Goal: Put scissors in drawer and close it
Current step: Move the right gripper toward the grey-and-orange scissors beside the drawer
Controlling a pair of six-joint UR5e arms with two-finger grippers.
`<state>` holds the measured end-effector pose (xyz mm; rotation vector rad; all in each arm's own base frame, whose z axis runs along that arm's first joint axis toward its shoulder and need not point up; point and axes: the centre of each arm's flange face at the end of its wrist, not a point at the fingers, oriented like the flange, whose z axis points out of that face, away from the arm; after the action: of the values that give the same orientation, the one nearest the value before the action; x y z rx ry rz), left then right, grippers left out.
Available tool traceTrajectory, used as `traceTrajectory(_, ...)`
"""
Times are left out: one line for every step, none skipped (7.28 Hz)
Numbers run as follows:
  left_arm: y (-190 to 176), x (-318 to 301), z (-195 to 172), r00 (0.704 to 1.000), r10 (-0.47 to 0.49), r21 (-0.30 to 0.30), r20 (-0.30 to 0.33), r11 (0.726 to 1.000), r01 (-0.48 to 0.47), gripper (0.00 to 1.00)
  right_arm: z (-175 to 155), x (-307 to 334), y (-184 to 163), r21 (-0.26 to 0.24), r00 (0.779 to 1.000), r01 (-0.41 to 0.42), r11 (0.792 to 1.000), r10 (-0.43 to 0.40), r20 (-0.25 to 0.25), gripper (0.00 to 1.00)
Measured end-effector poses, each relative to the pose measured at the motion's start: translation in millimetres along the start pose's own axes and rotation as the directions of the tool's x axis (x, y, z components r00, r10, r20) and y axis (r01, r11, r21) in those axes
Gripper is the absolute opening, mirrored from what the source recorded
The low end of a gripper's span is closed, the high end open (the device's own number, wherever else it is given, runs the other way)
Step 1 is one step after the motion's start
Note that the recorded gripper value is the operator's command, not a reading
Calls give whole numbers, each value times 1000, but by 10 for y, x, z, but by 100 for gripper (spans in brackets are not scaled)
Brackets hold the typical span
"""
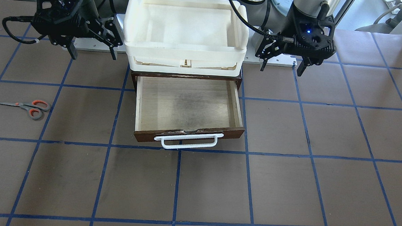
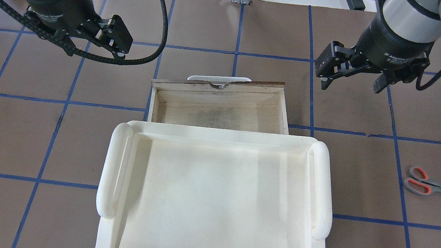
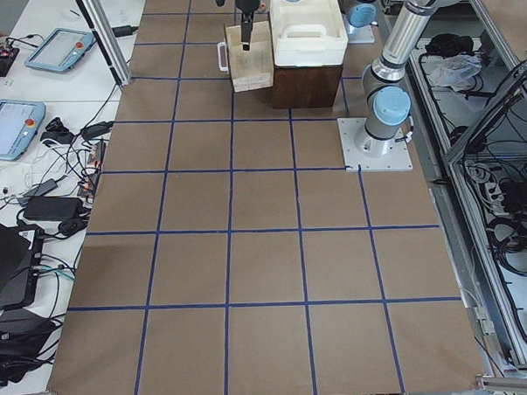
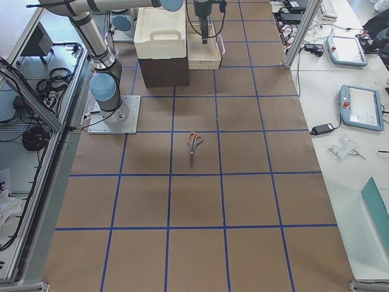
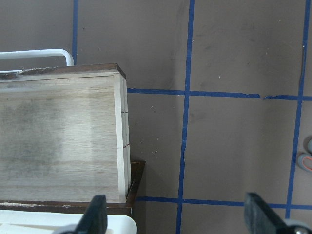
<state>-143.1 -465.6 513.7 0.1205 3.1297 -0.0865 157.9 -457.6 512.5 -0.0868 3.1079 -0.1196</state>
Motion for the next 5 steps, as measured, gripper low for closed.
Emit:
traceTrajectory(-3, -2, 11, 1000, 4, 2, 0, 1000, -4, 100, 13, 7, -30, 6, 1000, 1, 1000, -1, -5, 100)
traceTrajectory(-15, -5, 7, 1000, 5, 12, -1, 1000, -5, 100, 56, 42, -61, 0, 1000, 24, 1000, -24, -15, 100)
traceTrajectory(-31, -8, -1, 1000, 4, 24, -2, 1000, -4, 100, 148, 137, -86, -25, 995, 99, 995, -100, -24, 100)
traceTrajectory(-39, -11, -4, 1000, 3, 31, -1, 1000, -3, 100, 266, 331, -84, -58, 978, 207, 977, -208, -22, 100)
traceTrajectory(-42, -13, -7, 1000, 3, 33, 0, 999, -3, 100, 384, 630, -85, -85, 952, 304, 949, -306, -9, 100)
